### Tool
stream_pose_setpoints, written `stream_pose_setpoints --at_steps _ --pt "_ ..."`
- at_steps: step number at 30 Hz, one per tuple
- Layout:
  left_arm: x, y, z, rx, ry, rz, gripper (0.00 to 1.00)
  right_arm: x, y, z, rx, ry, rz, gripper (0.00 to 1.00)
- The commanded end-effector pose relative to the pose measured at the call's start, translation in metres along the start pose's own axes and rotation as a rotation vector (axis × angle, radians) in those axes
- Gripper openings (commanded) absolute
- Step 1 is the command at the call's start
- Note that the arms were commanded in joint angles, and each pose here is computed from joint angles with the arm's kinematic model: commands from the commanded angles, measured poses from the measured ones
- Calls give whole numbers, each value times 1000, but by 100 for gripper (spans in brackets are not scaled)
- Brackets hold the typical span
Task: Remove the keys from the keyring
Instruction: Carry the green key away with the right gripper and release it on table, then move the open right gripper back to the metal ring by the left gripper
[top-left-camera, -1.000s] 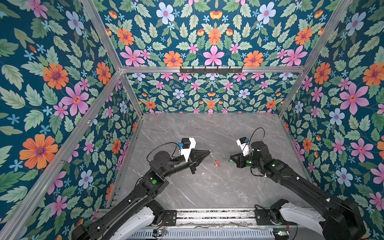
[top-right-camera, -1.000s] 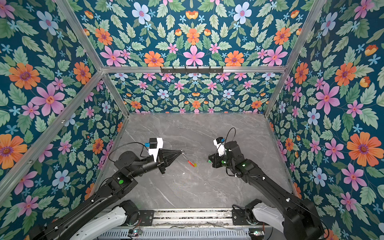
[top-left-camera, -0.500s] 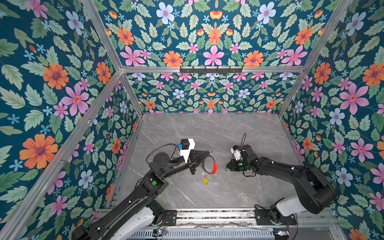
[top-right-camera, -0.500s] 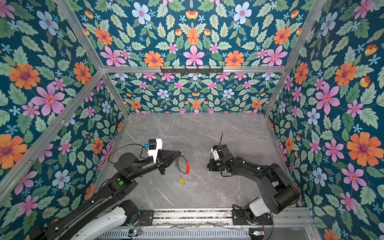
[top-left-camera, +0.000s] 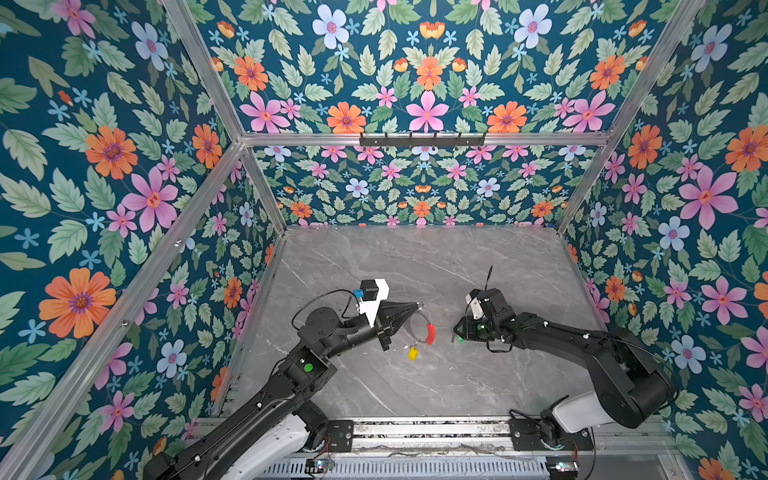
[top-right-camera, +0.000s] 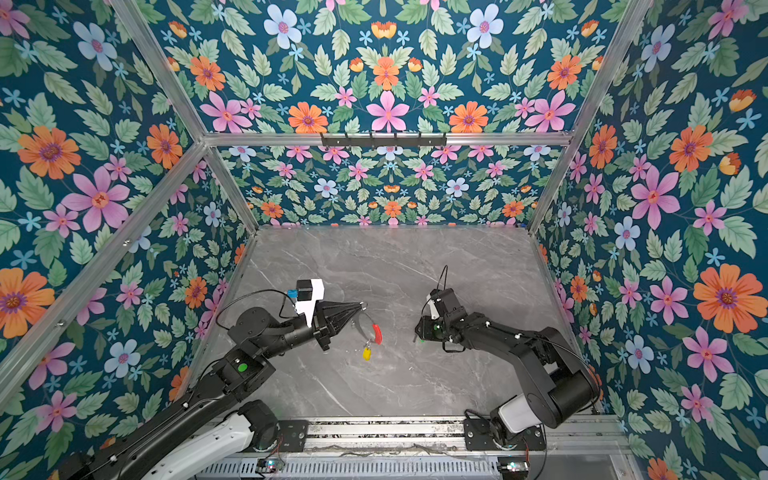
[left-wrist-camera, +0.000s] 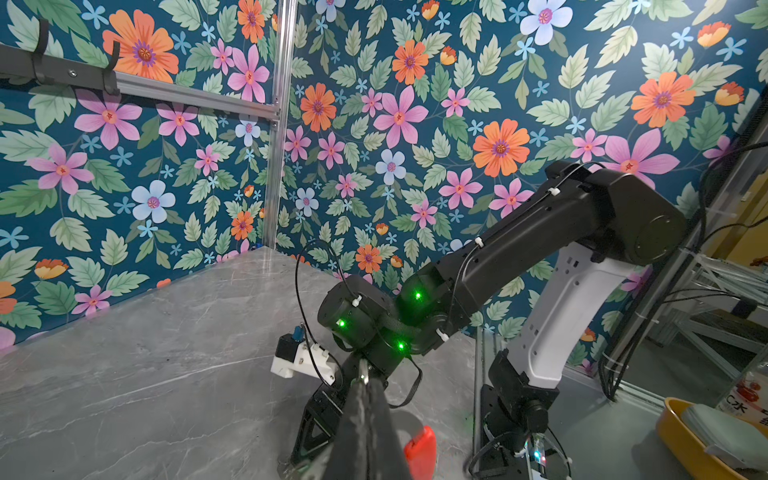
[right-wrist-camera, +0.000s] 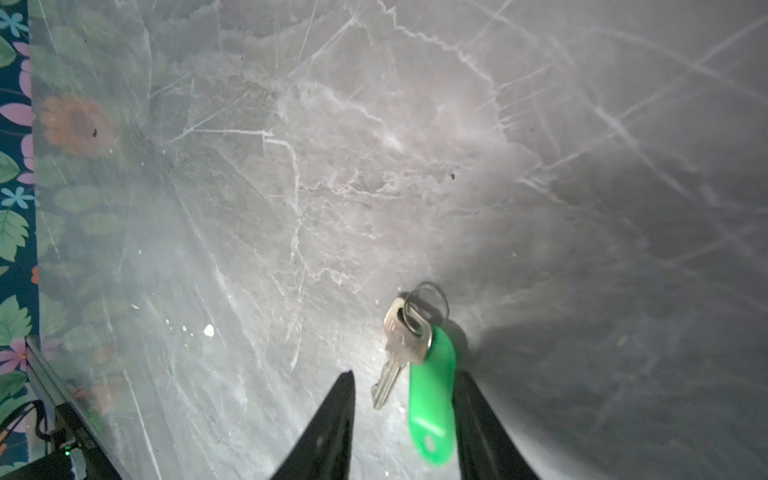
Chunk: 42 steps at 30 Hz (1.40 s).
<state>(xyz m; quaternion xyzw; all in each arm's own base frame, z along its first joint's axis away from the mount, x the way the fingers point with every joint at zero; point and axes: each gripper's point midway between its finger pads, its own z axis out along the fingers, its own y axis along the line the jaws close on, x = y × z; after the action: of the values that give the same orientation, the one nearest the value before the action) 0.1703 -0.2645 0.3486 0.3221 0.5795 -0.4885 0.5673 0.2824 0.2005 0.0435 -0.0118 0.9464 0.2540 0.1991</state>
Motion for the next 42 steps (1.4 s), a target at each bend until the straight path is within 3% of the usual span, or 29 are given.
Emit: stream_pose_setpoints --at_steps 1,5,10,18,23,27,32,40,42 --pt "-11 -3 -1 11 -43 12 0 -7 -6 -9 57 -33 9 44" --pt "-11 -3 0 10 -42 7 0 -18 -2 -32 69 -102 8 45" --pt "-10 -1 1 1 -41 3 0 -40 30 -75 -28 -215 -53 45" --pt "-13 2 5 -5 -37 0 0 -61 132 -186 -474 -487 -294 47" --pt "-13 3 9 1 -31 -2 0 -47 180 -232 -640 -552 -462 51" --pt "-13 3 10 2 -31 -3 0 -32 212 -236 -710 -494 -567 54" --pt "-12 4 12 5 -31 -8 0 -19 231 -217 -686 -427 -657 54" --pt "-13 4 14 7 -29 -10 0 -10 236 -190 -615 -370 -707 53" --pt "-12 4 14 9 -27 -11 0 -11 232 -182 -581 -354 -709 47"
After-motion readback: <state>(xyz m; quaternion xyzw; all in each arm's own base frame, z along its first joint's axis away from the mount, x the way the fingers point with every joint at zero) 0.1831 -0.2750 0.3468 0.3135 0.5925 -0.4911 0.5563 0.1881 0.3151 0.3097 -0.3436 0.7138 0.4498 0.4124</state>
